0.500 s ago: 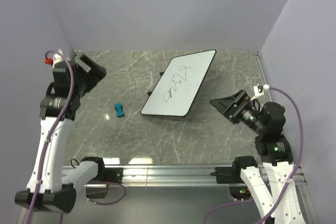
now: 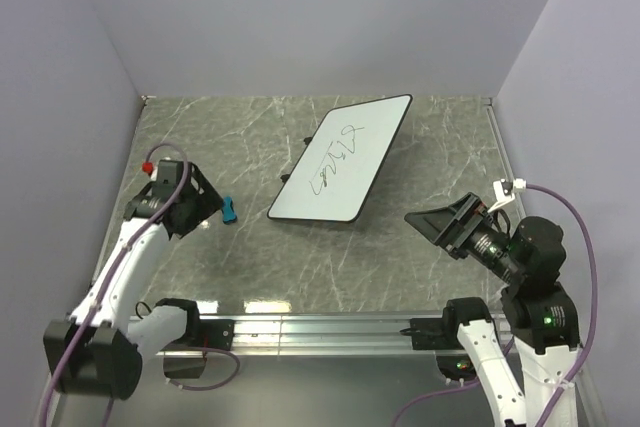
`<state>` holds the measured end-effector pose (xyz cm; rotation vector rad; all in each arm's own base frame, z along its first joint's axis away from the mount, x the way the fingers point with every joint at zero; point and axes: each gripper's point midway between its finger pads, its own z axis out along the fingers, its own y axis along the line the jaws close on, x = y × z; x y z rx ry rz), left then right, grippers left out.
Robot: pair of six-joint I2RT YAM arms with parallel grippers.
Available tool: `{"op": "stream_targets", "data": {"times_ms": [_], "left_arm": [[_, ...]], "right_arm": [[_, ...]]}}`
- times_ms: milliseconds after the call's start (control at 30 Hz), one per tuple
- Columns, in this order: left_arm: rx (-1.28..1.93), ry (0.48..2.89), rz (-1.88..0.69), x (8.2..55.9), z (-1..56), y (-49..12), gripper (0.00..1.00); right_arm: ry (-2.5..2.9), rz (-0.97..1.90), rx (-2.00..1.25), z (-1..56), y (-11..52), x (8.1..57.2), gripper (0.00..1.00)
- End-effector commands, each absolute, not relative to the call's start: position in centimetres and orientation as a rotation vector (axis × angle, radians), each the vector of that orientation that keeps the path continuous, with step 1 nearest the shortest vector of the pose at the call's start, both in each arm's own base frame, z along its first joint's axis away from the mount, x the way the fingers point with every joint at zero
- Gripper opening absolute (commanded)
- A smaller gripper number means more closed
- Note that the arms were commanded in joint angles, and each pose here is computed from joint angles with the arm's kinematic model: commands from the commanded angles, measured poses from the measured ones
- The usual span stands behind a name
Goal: Erase the whiteboard
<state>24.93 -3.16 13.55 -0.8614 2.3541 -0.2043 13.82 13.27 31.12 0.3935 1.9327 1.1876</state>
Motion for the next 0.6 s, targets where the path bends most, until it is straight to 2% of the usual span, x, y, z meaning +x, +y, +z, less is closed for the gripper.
{"op": "stream_targets", "data": {"times_ms": [0, 100, 133, 233, 400, 567], "left_arm": [[-0.856, 2.351, -0.19, 27.3, 12.9, -3.4, 0.85], [-0.834, 2.368, -0.19, 28.6, 11.0, -3.9, 0.81], [-0.829, 2.39, -0.183, 28.8, 10.1, -4.0, 0.71], [-0.797, 2.449, -0.161, 29.9, 8.2, -4.3, 0.57], [-0.749, 2.44, -0.139, 32.3, 8.1, -4.4, 0.6], [-0.722, 2.484, -0.11, 33.5, 6.4, -4.8, 0.73]], "right_arm": [[1.996, 1.159, 0.37, 30.1, 13.3, 14.3, 0.97], [1.988, 1.179, 0.368, 29.7, 13.6, 14.7, 0.96], [1.984, 1.174, 0.363, 29.7, 13.5, 14.8, 0.96], [1.959, 1.151, 0.33, 30.3, 13.4, 15.0, 0.96], [1.971, 1.095, 0.302, 30.4, 13.0, 15.4, 0.96], [1.982, 1.06, 0.301, 30.3, 12.7, 16.1, 0.96]]}}
